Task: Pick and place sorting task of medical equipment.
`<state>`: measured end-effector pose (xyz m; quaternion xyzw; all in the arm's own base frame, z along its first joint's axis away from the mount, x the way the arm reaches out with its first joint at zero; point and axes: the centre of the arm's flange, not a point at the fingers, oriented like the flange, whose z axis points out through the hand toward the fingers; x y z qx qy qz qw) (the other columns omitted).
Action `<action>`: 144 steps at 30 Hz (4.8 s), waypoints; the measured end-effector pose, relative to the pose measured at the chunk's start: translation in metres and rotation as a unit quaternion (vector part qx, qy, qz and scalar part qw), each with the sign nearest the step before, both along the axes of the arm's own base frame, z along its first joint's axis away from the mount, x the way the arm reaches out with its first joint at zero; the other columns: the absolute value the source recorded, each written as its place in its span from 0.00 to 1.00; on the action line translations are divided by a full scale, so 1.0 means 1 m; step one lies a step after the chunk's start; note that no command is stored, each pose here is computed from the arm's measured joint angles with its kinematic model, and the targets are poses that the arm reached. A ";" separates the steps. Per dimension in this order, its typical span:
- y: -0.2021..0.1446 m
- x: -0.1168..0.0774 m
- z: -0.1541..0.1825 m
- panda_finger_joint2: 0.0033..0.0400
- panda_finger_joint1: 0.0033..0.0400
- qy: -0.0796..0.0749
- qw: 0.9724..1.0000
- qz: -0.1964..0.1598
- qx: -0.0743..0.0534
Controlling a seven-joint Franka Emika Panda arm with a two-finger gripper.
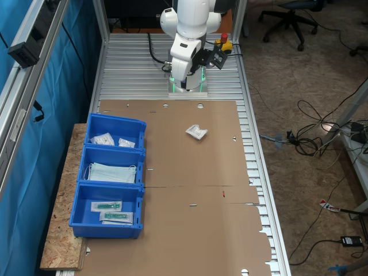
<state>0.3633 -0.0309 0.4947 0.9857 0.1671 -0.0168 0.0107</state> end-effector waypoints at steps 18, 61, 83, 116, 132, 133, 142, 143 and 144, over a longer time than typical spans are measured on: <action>0.000 -0.006 -0.002 1.00 1.00 0.000 1.000 0.001 0.001; 0.047 -0.009 -0.122 1.00 1.00 0.044 0.998 0.023 0.044; 0.033 0.008 -0.187 1.00 1.00 0.032 0.996 -0.042 0.069; 0.041 -0.014 -0.288 1.00 1.00 -0.029 0.949 -0.290 0.122; 0.027 -0.040 -0.320 1.00 1.00 -0.026 0.934 -0.345 0.086; 0.027 -0.040 -0.320 1.00 1.00 -0.027 0.934 -0.346 0.086; 0.024 -0.039 -0.319 1.00 1.00 -0.036 0.931 -0.353 0.081; 0.024 -0.039 -0.319 1.00 1.00 -0.037 0.931 -0.353 0.081; 0.025 -0.039 -0.319 1.00 1.00 -0.038 0.931 -0.353 0.080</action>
